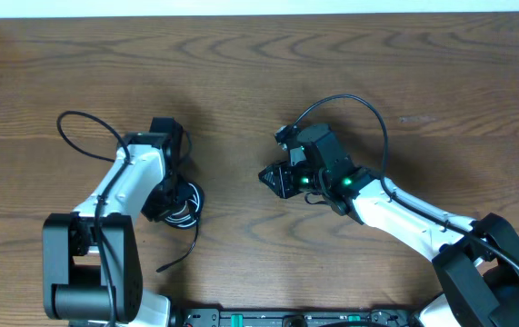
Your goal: Untangle cables
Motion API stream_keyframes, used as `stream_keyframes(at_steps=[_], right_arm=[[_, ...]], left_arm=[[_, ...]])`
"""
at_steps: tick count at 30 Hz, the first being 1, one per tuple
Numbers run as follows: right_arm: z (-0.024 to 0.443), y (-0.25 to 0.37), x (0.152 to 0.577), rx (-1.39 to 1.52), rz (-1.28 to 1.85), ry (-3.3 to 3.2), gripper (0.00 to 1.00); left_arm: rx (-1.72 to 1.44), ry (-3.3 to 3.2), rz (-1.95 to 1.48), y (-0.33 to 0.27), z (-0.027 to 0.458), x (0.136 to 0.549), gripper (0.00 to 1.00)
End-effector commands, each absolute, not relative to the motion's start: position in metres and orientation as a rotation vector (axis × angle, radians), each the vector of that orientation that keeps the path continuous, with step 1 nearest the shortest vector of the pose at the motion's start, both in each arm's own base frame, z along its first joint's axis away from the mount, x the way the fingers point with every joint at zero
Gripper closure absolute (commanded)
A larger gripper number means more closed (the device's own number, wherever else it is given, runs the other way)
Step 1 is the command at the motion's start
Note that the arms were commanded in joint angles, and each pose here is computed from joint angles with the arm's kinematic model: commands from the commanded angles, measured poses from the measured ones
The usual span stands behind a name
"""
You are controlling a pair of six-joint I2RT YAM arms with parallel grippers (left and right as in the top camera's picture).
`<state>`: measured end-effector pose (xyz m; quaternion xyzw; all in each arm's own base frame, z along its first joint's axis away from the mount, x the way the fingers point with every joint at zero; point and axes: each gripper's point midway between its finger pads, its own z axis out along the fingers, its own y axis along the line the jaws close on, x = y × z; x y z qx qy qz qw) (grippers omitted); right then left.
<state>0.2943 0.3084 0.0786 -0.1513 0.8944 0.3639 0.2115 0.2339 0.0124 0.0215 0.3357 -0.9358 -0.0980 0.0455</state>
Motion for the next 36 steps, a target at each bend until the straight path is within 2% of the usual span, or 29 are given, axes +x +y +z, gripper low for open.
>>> stream_keyframes(at_steps=[1, 8, 11, 17, 23, 30, 32, 36], right_arm=[[0.076, 0.307, 0.299, -0.432, 0.955, 2.480, 0.73], [0.071, 0.301, 0.302, -0.407, 0.900, 2.499, 0.75], [0.070, 0.300, 0.302, -0.406, 0.897, 2.501, 0.73], [0.067, 0.296, 0.303, -0.390, 0.861, 2.515, 0.69], [0.066, 0.295, 0.303, -0.388, 0.856, 2.517, 0.66], [0.065, 0.294, 0.304, -0.382, 0.838, 2.517, 0.65], [0.065, 0.294, 0.304, -0.382, 0.839, 2.518, 0.65], [0.065, 0.294, 0.304, -0.381, 0.839, 2.517, 0.64]], left_arm=[[0.996, -2.858, -0.233, 0.006, 0.015, 0.232, 0.92], [0.558, -2.970, 0.391, -0.059, 0.018, 0.259, 0.92], [0.486, -2.975, 0.504, -0.070, 0.022, 0.263, 0.92], [0.576, -2.972, 0.443, -0.051, 0.042, 0.273, 0.92], [0.683, -2.954, 0.393, -0.030, 0.061, 0.280, 0.78], [0.914, -2.816, -0.015, 0.019, 0.058, 0.243, 0.72], [0.906, -2.789, -0.022, 0.018, 0.052, 0.234, 0.66], [0.934, -2.757, -0.034, 0.017, 0.040, 0.223, 0.66]])
